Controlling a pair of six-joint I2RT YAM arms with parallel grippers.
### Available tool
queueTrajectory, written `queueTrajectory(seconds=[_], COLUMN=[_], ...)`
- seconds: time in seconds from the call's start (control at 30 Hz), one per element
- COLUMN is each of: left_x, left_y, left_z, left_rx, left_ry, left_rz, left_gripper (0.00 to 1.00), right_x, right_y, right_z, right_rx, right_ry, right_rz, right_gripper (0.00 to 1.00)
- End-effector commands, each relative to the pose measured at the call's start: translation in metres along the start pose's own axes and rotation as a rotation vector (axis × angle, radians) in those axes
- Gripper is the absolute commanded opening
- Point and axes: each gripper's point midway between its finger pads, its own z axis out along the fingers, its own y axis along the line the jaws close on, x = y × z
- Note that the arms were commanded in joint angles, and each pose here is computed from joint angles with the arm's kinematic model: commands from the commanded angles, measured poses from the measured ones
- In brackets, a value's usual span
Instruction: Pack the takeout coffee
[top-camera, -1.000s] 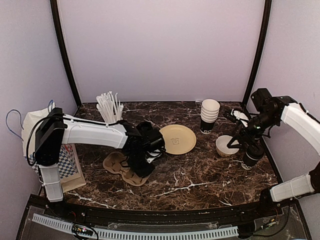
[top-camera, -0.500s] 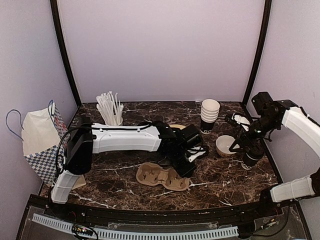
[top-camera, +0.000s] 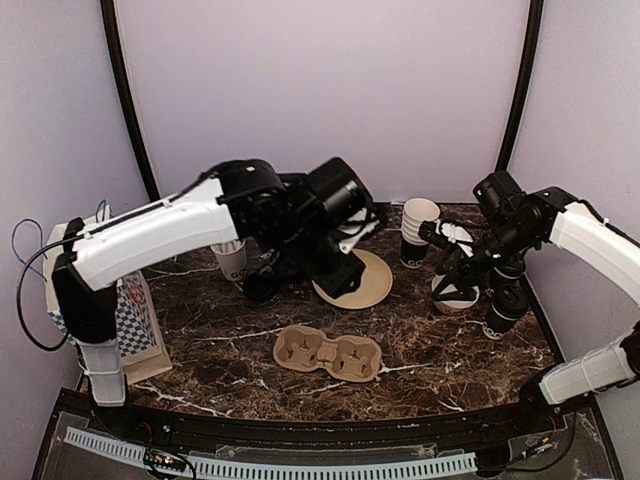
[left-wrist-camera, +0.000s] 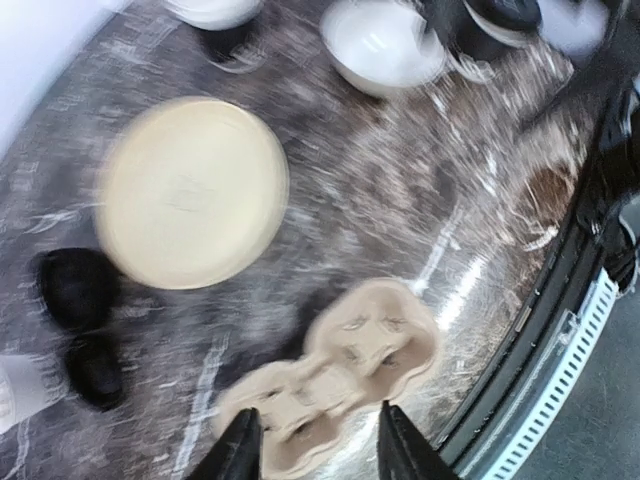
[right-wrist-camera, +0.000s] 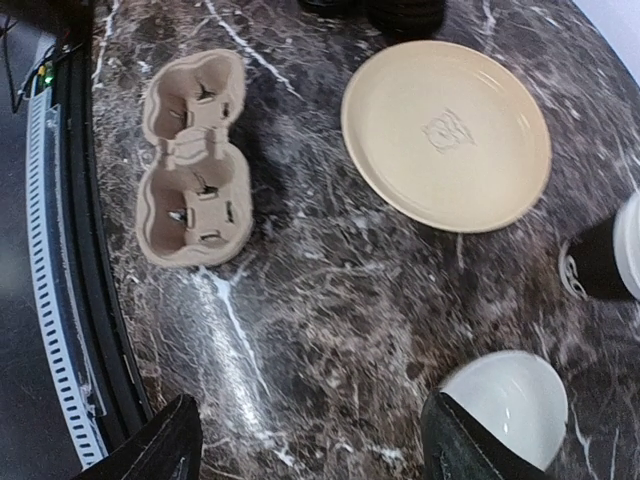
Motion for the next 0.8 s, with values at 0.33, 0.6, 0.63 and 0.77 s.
queueTrajectory(seconds=[0.33,0.6,0.63,0.77], left_x=[0.14,0.182,0.185,0.201], left_y=[0.209,0.215,0.216,0.222], left_z=[-0.292,-0.253,-0.25,-0.254], left_rx=[-0.562,-0.659,-0.668,-0.714], left_ry=[-0.413,-0.255,-0.25,-0.264], left_rz=[-0.908,-0.888,-0.904,-0.941], left_gripper=[0.53,0.59,0.59,0.64], right_x=[-0.074,-0.101,-0.103,-0.101], right_y=[0.068,0.103,0.105,0.108], right_z=[0.079,0.153,0.161,0.185], right_rx=[-0.214,-0.192,-0.188,-0.139], right_ry=[0.011,0.104,0.114,0.151], right_rz=[-0.236,-0.31,-0.304,-0.303], right_gripper=[0.72,0.59,0.57,0.57])
